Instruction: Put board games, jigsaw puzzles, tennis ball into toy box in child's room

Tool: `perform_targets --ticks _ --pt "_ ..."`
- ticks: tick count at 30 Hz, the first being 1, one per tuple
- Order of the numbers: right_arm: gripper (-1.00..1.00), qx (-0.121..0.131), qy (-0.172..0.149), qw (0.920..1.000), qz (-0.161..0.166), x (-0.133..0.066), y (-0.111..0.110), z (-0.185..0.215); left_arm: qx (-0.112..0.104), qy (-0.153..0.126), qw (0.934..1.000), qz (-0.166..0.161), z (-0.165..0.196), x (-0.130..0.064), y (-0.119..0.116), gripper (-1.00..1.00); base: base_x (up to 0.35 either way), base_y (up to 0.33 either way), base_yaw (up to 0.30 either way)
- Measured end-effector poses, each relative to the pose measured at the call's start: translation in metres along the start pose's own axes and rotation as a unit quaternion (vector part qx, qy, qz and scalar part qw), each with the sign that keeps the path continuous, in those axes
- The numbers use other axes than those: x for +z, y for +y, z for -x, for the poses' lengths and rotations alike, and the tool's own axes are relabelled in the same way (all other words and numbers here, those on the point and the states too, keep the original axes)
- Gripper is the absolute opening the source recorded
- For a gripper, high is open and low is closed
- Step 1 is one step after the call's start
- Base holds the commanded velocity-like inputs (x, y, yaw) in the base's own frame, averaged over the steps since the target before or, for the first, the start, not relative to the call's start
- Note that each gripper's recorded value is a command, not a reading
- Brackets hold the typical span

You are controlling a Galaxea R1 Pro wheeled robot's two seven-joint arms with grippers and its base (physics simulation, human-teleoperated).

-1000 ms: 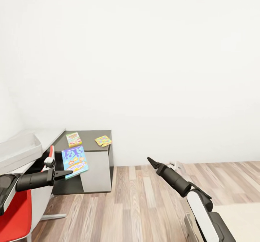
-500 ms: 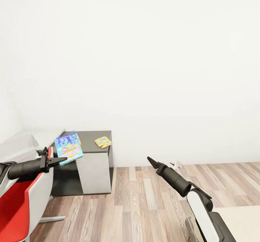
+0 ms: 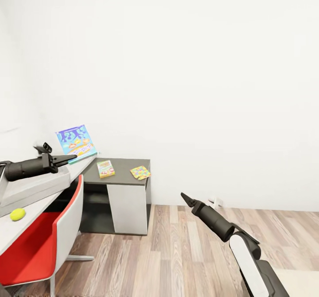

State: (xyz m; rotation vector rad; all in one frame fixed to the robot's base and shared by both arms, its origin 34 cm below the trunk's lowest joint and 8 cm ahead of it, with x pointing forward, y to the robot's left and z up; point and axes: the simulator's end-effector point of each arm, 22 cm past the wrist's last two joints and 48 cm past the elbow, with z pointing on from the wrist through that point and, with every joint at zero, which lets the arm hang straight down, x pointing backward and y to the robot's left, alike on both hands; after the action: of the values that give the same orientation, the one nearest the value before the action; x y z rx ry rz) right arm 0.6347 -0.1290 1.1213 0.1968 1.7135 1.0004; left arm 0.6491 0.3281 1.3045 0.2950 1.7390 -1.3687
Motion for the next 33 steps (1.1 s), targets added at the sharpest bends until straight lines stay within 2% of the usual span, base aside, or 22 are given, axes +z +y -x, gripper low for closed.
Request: perform_targets --ticks 6,9,11,16,19,25,33 --pt "1.0 0.0 0.0 1.0 0.0 0.0 0.0 0.0 -0.019 0.002 0.9998 0.009 -0.006 -0.002 0.012 -1.0 0.029 0.0 0.291" --pt "1.0 0.0 0.0 1.0 0.0 0.0 0.0 0.0 -0.041 0.008 0.9988 0.027 -0.016 -0.006 0.03 -1.0 0.118 0.0 0.291" --pt "1.0 0.0 0.0 1.0 -0.001 0.0 0.0 0.0 -0.064 0.012 0.9971 0.038 -0.028 -0.01 0.047 -1.0 0.079 0.0 0.291" --pt "1.0 0.0 0.001 1.0 0.0 0.0 0.0 -0.001 -0.094 0.011 0.9944 0.046 -0.059 -0.018 0.079 -1.0 0.015 0.0 0.291" --pt "1.0 0.0 0.001 1.0 0.0 0.0 0.0 -0.001 -0.112 0.004 0.9923 0.054 -0.067 -0.03 0.09 -1.0 0.002 0.0 0.291" --pt "1.0 0.0 0.002 1.0 -0.001 0.0 0.0 -0.001 -0.117 -0.014 0.9915 0.056 -0.063 -0.041 0.093 -1.0 0.0 0.0 0.245" --pt "1.0 -0.001 0.001 1.0 0.002 0.0 0.001 0.0 -0.115 -0.017 0.9917 0.056 -0.061 -0.043 0.093 -1.0 0.141 0.0 0.025"
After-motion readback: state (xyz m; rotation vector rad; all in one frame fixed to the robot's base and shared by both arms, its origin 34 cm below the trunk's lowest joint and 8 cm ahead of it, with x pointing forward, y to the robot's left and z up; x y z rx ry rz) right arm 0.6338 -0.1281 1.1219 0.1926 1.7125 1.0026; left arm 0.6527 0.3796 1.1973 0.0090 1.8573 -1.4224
